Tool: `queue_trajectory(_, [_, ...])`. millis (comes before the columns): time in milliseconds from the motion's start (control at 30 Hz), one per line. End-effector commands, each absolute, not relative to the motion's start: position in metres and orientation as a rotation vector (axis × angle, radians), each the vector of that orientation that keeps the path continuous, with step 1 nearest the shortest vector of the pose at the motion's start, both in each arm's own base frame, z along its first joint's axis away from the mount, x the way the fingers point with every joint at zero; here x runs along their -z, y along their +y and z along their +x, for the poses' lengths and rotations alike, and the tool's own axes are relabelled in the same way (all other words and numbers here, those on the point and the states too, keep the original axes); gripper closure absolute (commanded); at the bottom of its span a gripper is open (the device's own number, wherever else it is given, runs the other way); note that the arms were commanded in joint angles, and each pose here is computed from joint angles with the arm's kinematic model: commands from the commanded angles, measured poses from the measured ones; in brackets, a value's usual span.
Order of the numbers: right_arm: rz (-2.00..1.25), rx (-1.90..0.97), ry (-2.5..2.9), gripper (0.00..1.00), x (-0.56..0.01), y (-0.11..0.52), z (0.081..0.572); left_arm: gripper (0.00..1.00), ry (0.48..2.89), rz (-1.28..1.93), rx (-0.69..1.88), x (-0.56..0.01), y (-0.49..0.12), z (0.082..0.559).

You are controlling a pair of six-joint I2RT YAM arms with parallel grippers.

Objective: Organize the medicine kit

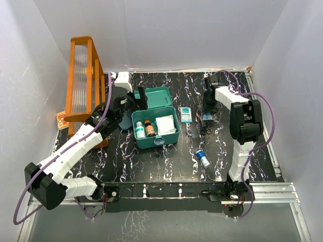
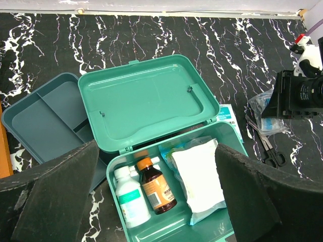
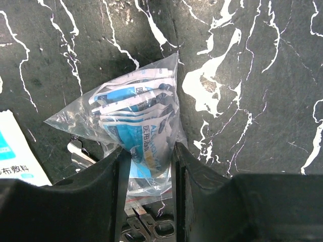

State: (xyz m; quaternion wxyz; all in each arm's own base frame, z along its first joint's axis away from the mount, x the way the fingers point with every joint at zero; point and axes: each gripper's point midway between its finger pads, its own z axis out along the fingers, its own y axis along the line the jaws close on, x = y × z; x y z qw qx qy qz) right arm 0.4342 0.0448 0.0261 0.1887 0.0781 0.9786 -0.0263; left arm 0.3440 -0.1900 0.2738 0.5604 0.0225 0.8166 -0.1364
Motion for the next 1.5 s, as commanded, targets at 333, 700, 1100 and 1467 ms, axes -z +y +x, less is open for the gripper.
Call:
queue_trajectory(333, [0.204,-0.299,2.493,0.74,-0.127,0.088,0.448,0.01,1.890,0.038,0.317,-0.283,-0.185,0.345])
queue_trajectory(700, [0.181,-0.657,2.315,0.73,-0.229,0.177,0.423,0.01,1.908,0.018,0.342,-0.276,-0.187,0.343])
queue_trajectory(1100, [0.037,-0.570,2.367,0.73,-0.223,0.275,0.349,0.01,1.907,-0.047,0.356,-0.270,-0.177,0.332])
queue_trajectory(1467, [0.043,-0.255,2.459,0.72,-0.166,0.274,0.332,0.01,1.894,-0.084,0.296,-0.271,-0.162,0.328])
